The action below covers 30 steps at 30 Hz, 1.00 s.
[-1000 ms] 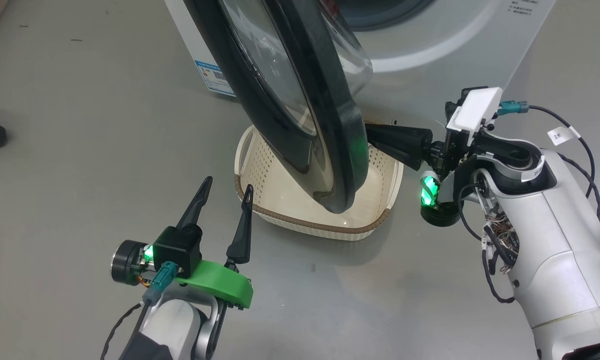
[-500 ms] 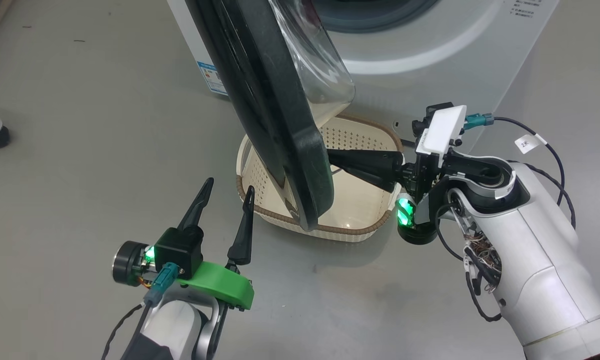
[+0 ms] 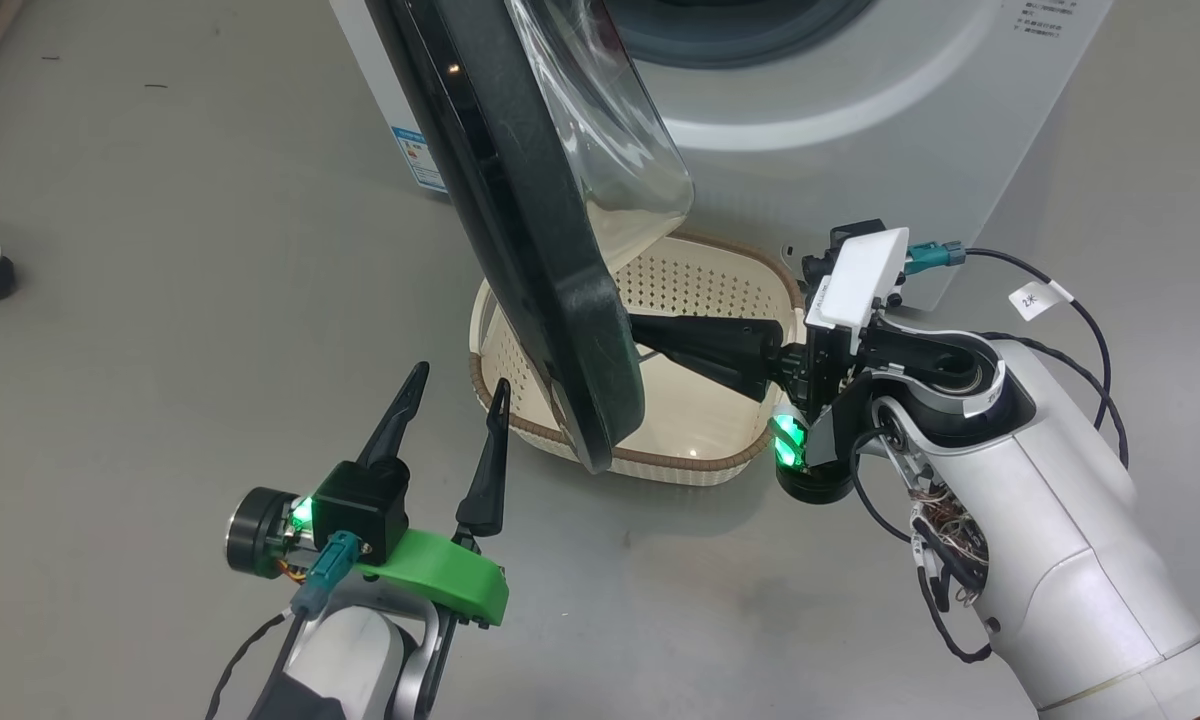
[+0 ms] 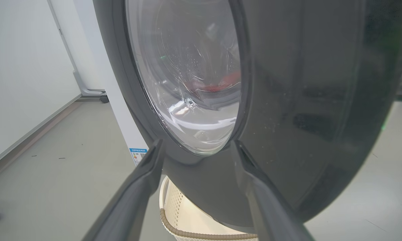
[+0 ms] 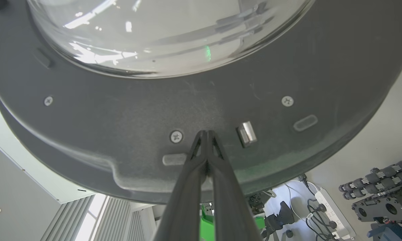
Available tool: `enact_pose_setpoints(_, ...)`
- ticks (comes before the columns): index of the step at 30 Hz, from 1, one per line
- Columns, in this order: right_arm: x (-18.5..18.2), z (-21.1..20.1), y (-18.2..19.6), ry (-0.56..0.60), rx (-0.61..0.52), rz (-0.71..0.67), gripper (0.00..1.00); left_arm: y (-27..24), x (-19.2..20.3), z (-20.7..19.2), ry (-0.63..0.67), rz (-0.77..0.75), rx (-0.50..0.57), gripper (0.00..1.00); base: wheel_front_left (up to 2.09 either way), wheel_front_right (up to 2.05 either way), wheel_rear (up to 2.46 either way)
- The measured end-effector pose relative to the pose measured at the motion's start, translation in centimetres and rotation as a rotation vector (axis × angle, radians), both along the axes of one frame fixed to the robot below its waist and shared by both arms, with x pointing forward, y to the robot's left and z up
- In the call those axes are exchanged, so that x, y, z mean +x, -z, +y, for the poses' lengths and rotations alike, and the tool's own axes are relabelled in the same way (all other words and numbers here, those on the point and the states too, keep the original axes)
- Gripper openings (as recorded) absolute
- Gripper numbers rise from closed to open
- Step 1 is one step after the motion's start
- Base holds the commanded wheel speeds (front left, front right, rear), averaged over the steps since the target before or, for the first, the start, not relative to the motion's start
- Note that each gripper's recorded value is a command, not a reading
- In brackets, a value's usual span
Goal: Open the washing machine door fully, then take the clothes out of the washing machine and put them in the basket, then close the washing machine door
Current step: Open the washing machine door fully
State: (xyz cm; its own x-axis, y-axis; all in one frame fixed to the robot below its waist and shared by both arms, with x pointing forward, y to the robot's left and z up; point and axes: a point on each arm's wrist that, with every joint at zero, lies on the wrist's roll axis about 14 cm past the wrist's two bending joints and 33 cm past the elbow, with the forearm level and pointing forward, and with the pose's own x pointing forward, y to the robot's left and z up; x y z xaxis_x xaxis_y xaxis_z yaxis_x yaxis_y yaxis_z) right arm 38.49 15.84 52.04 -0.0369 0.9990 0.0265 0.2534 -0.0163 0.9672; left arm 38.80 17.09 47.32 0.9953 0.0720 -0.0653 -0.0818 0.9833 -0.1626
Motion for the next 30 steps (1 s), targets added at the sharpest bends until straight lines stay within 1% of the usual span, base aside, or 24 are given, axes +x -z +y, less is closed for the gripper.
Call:
enact_pose_setpoints(6, 0.4, -0.2, 0.2, 0.032, -0.029, -0.026, 0.0, 0.0, -0.1, 0.3, -0.01, 0.0, 0.0, 1.0, 0.0, 0.0, 0.0)
enact_pose_setpoints(8, 0.6, -0.3, 0.3, 0.054, -0.054, -0.057, 0.0, -0.1, -0.2, 0.6, -0.017, -0.002, 0.004, 1.0, 0.0, 0.0, 0.0)
enact_pose_setpoints(10, 1.2, -0.8, 0.4, 0.09, -0.082, -0.12, 0.0, -0.2, -0.2, 0.6, -0.019, -0.007, 0.004, 1.0, 0.0, 0.0, 0.0)
enact_pose_setpoints(14, 3.3, -3.1, 1.0, 0.186, -0.176, -0.313, 0.0, -0.7, -0.2, 0.4, -0.013, -0.022, 0.004, 1.0, 0.0, 0.0, 0.0)
enact_pose_setpoints(17, 4.4, -5.2, 1.6, 0.221, -0.288, -0.539, 0.0, -1.2, -0.2, 0.4, -0.012, -0.037, 0.003, 1.0, 0.0, 0.0, 0.0)
enact_pose_setpoints(19, 4.9, -6.6, 2.1, 0.225, -0.366, -0.698, 0.0, -1.6, -0.2, 0.6, -0.017, -0.047, 0.006, 1.0, 0.0, 0.0, 0.0)
enact_pose_setpoints(21, 5.6, -8.0, 2.3, 0.245, -0.43, -0.831, 0.0, -1.8, -0.2, 0.8, -0.022, -0.056, 0.005, 1.0, 0.0, 0.0, 0.0)
enact_pose_setpoints(26, 6.9, -12.1, 2.8, 0.345, -0.591, -1.056, 0.0, -2.1, -0.6, 0.6, -0.021, -0.066, 0.005, 1.0, 0.0, 0.0, 0.0)
enact_pose_setpoints(29, 7.5, -14.0, 2.0, 0.459, -0.626, -1.122, 0.0, -2.8, -0.6, 0.5, -0.015, -0.085, 0.016, 1.0, 0.0, 0.0, 0.0)
enact_pose_setpoints(30, 7.5, -14.0, 2.0, 0.459, -0.626, -1.122, 0.0, -2.8, -0.6, 0.5, -0.015, -0.085, 0.016, 1.0, 0.0, 0.0, 0.0)
